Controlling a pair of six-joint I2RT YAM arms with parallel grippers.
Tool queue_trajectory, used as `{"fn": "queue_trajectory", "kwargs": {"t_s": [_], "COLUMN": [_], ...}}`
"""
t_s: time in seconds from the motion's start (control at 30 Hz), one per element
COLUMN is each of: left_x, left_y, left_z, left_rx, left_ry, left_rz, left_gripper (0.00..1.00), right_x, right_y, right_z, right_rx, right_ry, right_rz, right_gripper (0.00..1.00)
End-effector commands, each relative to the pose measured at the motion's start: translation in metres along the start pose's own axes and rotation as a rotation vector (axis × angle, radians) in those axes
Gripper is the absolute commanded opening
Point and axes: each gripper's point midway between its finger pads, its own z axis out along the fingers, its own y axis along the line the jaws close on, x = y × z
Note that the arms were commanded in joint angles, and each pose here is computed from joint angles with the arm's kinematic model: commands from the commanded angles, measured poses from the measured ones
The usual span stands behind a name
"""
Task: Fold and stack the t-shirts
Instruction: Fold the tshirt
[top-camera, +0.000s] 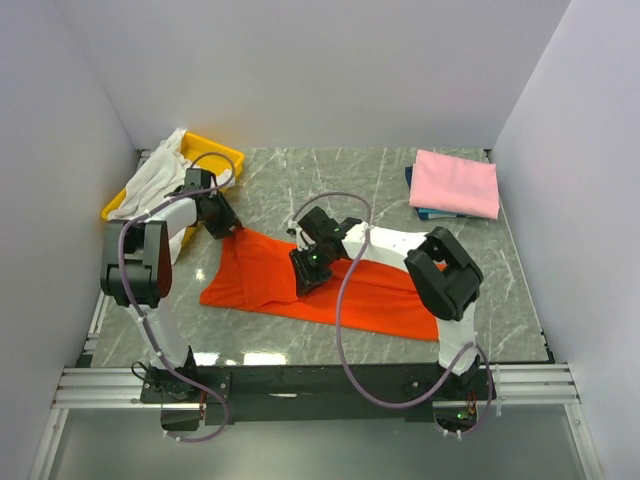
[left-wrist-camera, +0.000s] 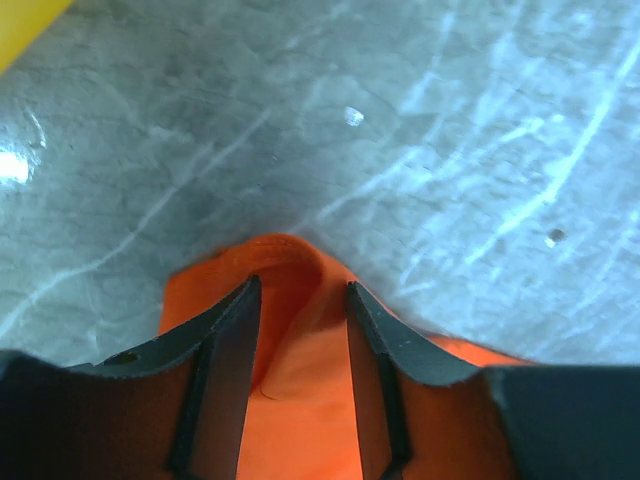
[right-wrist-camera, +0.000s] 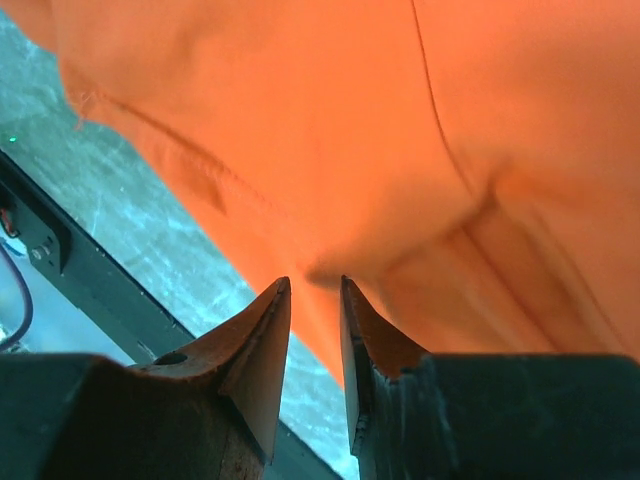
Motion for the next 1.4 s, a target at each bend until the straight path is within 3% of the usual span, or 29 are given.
{"fn": "queue_trajectory", "kwargs": {"t_s": [0.0, 0.1, 0.23, 0.47, 0.6, 0.83, 1.0, 1.37], "left_x": [-0.020, -0.020, -0.020, -0.018, -0.018, -0.016, -0.016, -0.014], "left_y": [-0.009, -0.008, -0.004, -0.001, 0.000, -0.002, -0.003, -0.005], "left_z": [0.002, 0.004, 0.004, 0.009, 0.010, 0.013, 0.014, 0.017], "left_rx": [0.017, 0.013, 0.000, -0.006, -0.011, 0.003, 0.011, 0.022], "left_ry": [-0.052, -0.055, -0.063, -0.056, -0.058, -0.047, -0.042, -0.028], "left_rz": [0.026, 0.021, 0.027, 0.025, 0.023, 0.019, 0.016, 0.019], "left_gripper": [0.44, 0.40, 0.36, 0.20, 0.11, 0.01, 0.00, 0.00], "right_x": [-0.009, -0.018, -0.015, 0.037, 0.061, 0.096, 0.109, 0.114], "right_y": [-0.004, -0.027, -0.102, -0.223, -0.261, -0.298, -0.306, -0.320], "right_z": [-0.034, -0.069, -0.115, -0.180, -0.205, -0.232, -0.238, -0.224], "right_rx": [0.061, 0.114, 0.239, 0.505, 0.582, 0.707, 0.715, 0.704], "right_ry": [-0.100, -0.203, -0.313, -0.395, -0.435, -0.454, -0.481, -0.461], "right_rz": [0.020, 0.103, 0.300, 0.592, 0.723, 0.867, 0.909, 0.920], "right_gripper": [0.34, 0.34, 0.36, 0.39, 0.40, 0.41, 0.46, 0.42]}}
